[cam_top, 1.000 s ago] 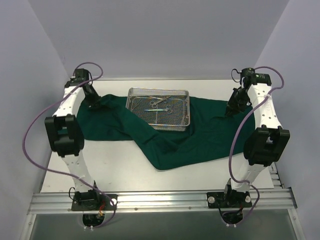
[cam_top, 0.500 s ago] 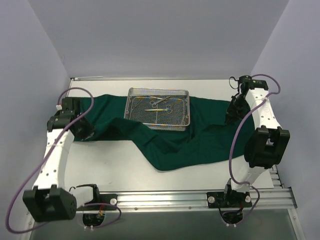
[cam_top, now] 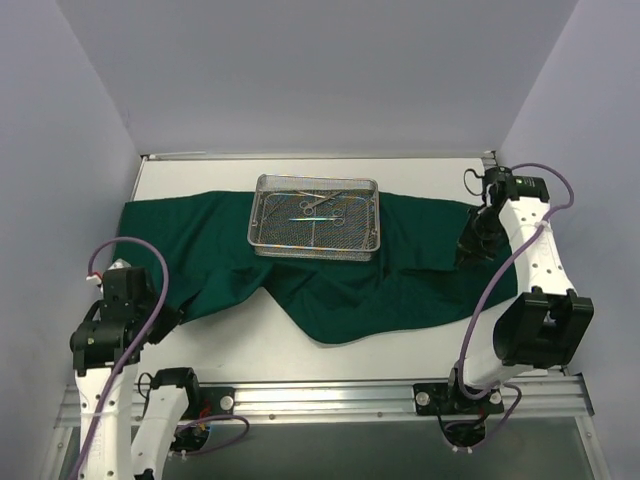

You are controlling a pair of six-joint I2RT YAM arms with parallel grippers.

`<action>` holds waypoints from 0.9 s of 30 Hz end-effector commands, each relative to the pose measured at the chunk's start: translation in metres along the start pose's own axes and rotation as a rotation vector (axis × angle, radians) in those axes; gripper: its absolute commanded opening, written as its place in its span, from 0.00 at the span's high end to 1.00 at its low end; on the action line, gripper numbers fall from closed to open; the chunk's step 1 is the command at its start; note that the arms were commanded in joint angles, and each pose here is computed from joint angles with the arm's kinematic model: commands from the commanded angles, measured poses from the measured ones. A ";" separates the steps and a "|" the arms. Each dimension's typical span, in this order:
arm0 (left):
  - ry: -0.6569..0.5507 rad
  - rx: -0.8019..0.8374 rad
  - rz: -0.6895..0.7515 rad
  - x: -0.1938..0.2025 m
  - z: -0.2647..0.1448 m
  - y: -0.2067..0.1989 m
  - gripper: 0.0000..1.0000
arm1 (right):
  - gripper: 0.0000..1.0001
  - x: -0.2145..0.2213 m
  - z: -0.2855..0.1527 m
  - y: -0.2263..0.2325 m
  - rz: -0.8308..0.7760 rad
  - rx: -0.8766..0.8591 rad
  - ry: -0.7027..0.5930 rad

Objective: Open and lay out the surgical kit
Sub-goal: Open the surgical kit at the center of the board.

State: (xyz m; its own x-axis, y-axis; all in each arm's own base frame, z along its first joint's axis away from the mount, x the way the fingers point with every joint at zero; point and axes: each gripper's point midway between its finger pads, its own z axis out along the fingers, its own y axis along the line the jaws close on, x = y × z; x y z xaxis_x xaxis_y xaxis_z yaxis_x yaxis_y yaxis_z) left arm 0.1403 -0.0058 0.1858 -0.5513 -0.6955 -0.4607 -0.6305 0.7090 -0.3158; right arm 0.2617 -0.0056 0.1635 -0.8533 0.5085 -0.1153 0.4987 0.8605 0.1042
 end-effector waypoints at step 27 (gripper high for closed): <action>0.016 0.189 0.151 -0.100 0.025 -0.125 0.68 | 0.26 -0.035 -0.059 0.074 -0.142 -0.264 -0.208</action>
State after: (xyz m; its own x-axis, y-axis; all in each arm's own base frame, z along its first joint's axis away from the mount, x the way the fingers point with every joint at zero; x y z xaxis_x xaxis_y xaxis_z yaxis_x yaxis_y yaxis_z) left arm 0.2195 -0.0207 0.2459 -0.6556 -0.6057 -0.4509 -0.4931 0.7956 -0.3519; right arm 0.2804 0.0381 0.2257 -0.8679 0.4090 -0.2818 0.3207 0.8947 0.3110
